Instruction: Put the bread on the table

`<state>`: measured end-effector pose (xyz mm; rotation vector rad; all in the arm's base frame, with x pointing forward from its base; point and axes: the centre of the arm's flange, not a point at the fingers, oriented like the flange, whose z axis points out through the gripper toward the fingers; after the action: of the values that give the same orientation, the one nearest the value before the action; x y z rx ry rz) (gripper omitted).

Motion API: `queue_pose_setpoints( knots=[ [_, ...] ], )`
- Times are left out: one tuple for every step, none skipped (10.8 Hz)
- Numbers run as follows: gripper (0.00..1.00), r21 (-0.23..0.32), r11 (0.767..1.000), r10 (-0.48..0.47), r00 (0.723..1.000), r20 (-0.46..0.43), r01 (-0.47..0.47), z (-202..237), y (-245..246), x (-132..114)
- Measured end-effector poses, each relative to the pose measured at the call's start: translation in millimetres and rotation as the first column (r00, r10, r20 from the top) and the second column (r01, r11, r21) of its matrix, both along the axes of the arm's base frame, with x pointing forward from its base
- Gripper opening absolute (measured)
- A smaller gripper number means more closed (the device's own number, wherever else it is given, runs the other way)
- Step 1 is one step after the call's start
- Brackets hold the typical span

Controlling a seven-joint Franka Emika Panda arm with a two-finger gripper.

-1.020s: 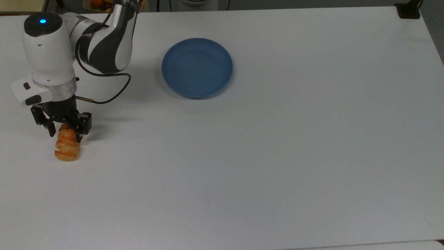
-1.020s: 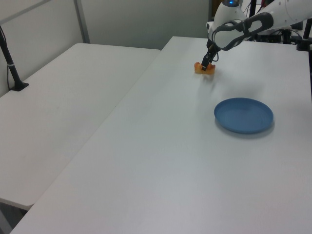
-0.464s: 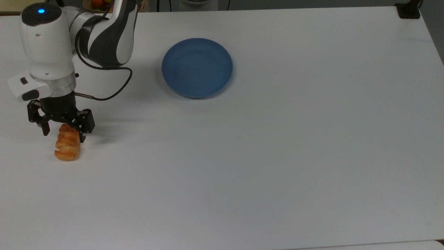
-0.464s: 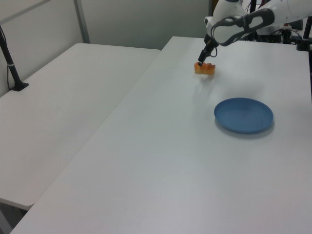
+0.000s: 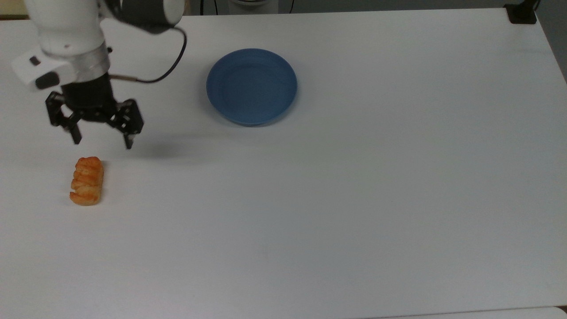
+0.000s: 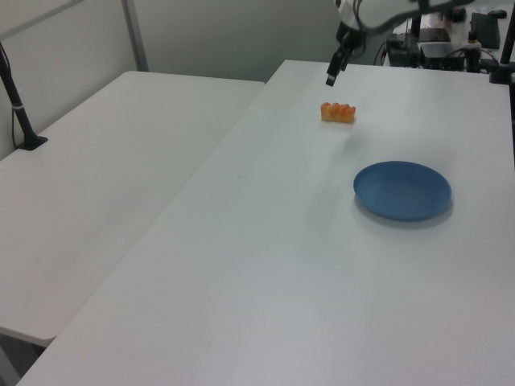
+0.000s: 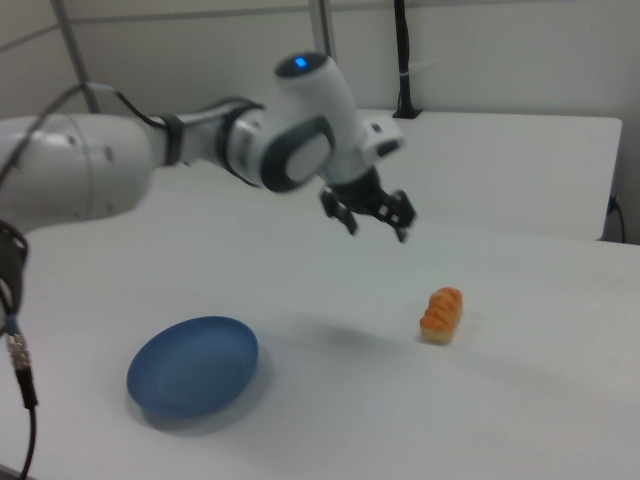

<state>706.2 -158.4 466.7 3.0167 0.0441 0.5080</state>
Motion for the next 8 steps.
queue_pose_setpoints(
  knots=[
    [1.00, 0.014, 1.000, 0.014, 1.000, -0.028, -0.013, 22, 27, -9],
    [1.00, 0.012, 1.000, 0.015, 0.998, -0.066, -0.014, 36, 55, -20],
    [1.00, 0.008, 1.000, 0.010, 0.994, -0.106, -0.009, 47, 84, -33],
    [1.00, 0.011, 1.000, 0.004, 0.991, -0.132, -0.003, 57, 112, -46],
    [1.00, 0.021, 1.000, -0.004, 0.989, -0.150, 0.008, 72, 134, -61],
    [1.00, 0.034, 0.999, -0.006, 0.985, -0.175, 0.012, 89, 150, -77],
    [1.00, 0.046, 0.999, -0.004, 0.978, -0.208, 0.014, 108, 161, -97],
    [1.00, 0.054, 0.998, 0.002, 0.971, -0.237, 0.011, 124, 166, -115]
  ],
)
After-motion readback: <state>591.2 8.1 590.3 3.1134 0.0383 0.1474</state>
